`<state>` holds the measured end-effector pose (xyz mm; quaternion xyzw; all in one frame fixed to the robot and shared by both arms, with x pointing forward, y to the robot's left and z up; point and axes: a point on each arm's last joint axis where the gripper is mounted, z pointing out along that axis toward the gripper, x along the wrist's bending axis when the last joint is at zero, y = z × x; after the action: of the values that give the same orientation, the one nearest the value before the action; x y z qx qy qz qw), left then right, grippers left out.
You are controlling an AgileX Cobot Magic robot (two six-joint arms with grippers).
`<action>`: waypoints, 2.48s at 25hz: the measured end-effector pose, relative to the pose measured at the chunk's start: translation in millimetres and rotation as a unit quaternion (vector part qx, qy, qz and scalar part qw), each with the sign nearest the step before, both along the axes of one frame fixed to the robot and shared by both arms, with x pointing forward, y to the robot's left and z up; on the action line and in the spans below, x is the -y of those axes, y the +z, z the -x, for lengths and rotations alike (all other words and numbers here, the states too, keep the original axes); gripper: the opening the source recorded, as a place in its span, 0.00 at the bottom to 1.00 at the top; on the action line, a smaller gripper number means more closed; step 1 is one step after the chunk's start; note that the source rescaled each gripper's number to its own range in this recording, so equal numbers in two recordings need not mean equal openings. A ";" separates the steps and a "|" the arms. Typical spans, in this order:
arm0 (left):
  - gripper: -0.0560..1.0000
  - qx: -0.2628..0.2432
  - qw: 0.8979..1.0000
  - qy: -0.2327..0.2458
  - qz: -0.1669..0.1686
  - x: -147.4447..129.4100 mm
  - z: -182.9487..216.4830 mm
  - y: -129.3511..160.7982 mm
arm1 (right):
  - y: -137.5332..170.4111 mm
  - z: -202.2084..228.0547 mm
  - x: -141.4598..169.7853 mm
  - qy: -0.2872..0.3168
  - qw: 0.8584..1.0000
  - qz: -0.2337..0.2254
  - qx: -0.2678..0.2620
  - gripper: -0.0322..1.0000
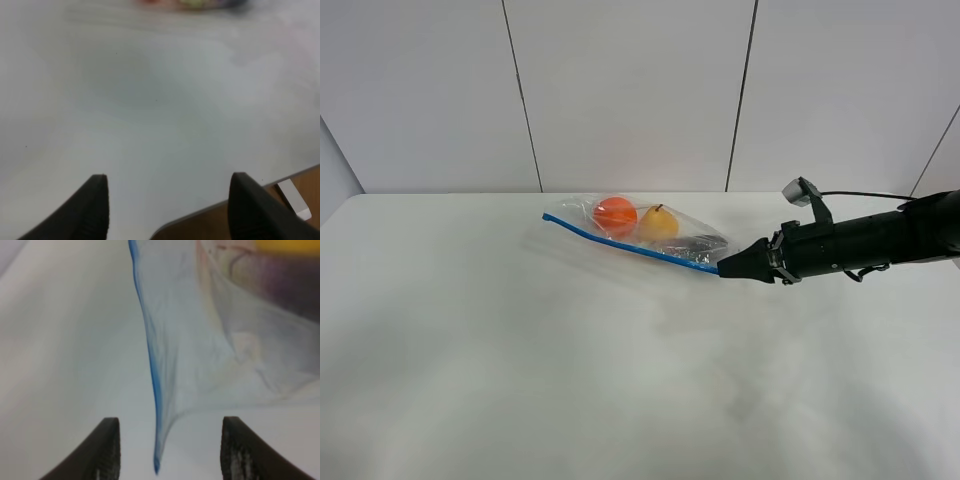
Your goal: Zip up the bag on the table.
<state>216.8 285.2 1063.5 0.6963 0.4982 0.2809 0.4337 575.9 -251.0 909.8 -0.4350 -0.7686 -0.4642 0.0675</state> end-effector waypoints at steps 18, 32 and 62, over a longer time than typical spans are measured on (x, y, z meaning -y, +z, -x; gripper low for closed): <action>0.81 0.000 1.000 0.000 0.000 0.0 0.0 0.0 | -12.8 -12.0 18.6 -0.173 0.980 0.058 -0.081 0.69; 0.81 0.000 1.000 0.000 0.000 0.0 0.0 0.0 | -11.2 -17.8 21.6 -0.515 0.715 -0.194 -0.430 0.69; 0.81 0.000 1.000 0.000 0.000 0.0 0.0 0.0 | 22.9 -11.5 67.6 -0.343 0.897 0.279 -0.013 0.69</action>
<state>216.8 285.2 1063.5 0.6961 0.4985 0.2807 0.4338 587.3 -318.6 932.7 -0.6784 -0.6689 -0.2192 -0.2105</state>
